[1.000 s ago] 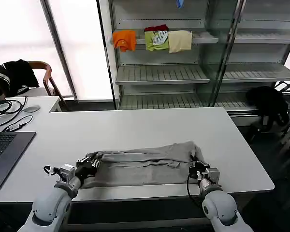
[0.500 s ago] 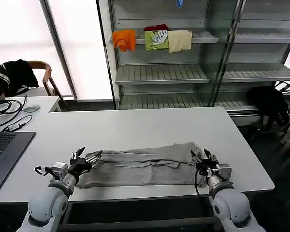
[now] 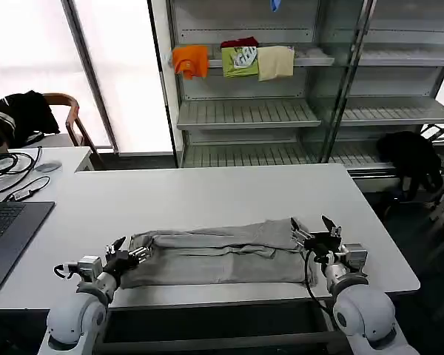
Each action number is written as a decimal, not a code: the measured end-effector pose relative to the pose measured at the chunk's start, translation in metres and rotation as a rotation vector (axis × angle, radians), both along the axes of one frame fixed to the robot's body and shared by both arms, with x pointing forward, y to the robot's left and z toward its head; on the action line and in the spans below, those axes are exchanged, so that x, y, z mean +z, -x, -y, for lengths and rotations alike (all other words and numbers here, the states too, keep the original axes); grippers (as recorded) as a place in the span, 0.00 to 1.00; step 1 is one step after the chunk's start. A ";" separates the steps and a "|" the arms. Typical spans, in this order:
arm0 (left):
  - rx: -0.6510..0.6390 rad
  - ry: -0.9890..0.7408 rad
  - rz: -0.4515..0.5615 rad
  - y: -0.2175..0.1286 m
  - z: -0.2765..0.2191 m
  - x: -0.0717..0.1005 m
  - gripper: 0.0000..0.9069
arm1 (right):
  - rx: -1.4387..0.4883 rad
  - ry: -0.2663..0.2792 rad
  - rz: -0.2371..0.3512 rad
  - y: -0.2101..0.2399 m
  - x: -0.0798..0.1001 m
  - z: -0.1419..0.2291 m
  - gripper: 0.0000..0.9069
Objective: Fold and organize the clothes.
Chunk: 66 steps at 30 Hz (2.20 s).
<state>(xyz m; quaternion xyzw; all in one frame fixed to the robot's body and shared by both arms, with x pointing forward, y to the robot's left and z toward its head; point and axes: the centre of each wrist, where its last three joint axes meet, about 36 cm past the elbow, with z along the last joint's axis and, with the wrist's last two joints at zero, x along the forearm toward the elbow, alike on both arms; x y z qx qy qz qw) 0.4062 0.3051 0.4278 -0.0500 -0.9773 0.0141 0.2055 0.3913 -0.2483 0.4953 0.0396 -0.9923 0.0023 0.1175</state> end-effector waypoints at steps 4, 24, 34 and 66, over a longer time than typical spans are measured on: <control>0.002 0.007 -0.014 0.001 0.001 -0.006 0.79 | -0.002 -0.001 0.003 0.001 0.001 0.001 1.00; 0.012 0.035 -0.035 0.001 -0.008 -0.020 0.00 | -0.008 -0.013 0.018 -0.009 0.007 0.001 1.00; 0.044 0.018 0.000 -0.002 -0.032 -0.009 0.00 | -0.006 -0.013 0.021 -0.014 0.008 -0.001 1.00; 0.018 -0.233 0.117 -0.016 -0.062 0.066 0.00 | -0.048 0.012 0.023 -0.003 0.007 0.001 1.00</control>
